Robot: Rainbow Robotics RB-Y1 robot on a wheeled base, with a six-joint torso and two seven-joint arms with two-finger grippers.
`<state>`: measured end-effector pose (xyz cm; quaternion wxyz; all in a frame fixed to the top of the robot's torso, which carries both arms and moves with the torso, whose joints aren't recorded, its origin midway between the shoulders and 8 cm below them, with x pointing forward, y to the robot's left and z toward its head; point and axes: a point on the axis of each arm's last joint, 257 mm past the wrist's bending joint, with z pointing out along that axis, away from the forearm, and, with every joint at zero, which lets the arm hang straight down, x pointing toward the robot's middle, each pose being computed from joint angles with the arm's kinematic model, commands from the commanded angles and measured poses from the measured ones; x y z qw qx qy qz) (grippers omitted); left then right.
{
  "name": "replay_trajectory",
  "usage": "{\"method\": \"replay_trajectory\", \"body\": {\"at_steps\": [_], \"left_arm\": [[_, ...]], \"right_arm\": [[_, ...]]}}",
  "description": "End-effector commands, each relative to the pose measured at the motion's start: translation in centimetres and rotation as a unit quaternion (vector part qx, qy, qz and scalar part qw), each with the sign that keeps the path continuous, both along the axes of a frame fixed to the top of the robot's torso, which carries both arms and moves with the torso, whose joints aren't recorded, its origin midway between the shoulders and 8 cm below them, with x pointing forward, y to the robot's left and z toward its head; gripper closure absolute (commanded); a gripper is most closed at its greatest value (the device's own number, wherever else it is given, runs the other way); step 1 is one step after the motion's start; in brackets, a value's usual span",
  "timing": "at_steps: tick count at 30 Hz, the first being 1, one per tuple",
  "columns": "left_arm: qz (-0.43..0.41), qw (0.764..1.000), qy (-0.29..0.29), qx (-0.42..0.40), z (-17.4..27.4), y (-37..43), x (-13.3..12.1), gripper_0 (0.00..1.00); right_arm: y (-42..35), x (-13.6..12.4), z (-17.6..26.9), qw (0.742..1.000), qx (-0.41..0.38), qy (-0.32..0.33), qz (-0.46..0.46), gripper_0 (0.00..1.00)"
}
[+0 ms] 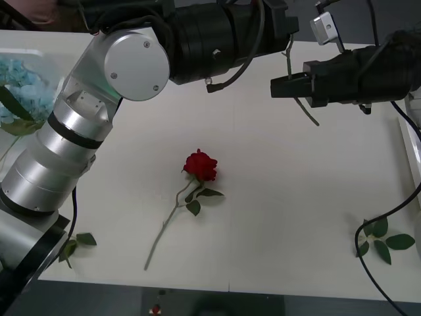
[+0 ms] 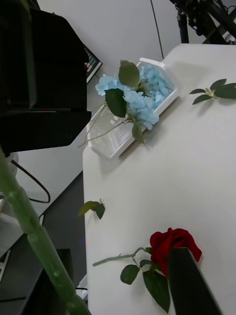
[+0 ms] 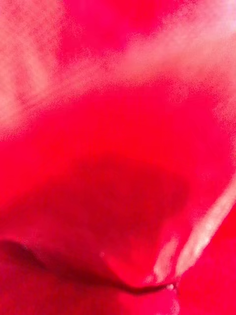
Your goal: Put the red flowers into the right box and the blue flowers into the left box
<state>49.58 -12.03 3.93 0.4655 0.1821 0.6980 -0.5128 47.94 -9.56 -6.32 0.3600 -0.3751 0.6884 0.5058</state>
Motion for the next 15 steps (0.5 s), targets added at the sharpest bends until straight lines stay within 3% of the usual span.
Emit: {"method": "replay_trajectory", "body": {"at_steps": [1,12,14,15], "left_arm": [[-0.011,1.000,-0.008,-0.018,2.35,-0.71,-0.92,1.00],[-0.011,1.000,-0.008,-0.018,2.35,-0.71,-0.92,0.99],[-0.011,1.000,-0.008,-0.018,2.35,-0.71,-0.92,0.41],[-0.011,1.000,-0.008,-0.018,2.35,-0.71,-0.92,0.32]], "right_arm": [[0.77,0.11,2.66,1.000,0.016,-0.008,0.003,1.00],[0.53,0.22,2.96,1.000,0.022,-0.003,-0.001,1.00],[0.42,0.27,2.97,1.000,0.021,-0.002,-0.003,1.00],[0.49,0.24,3.00,1.000,0.022,-0.001,-0.002,1.00]]}}
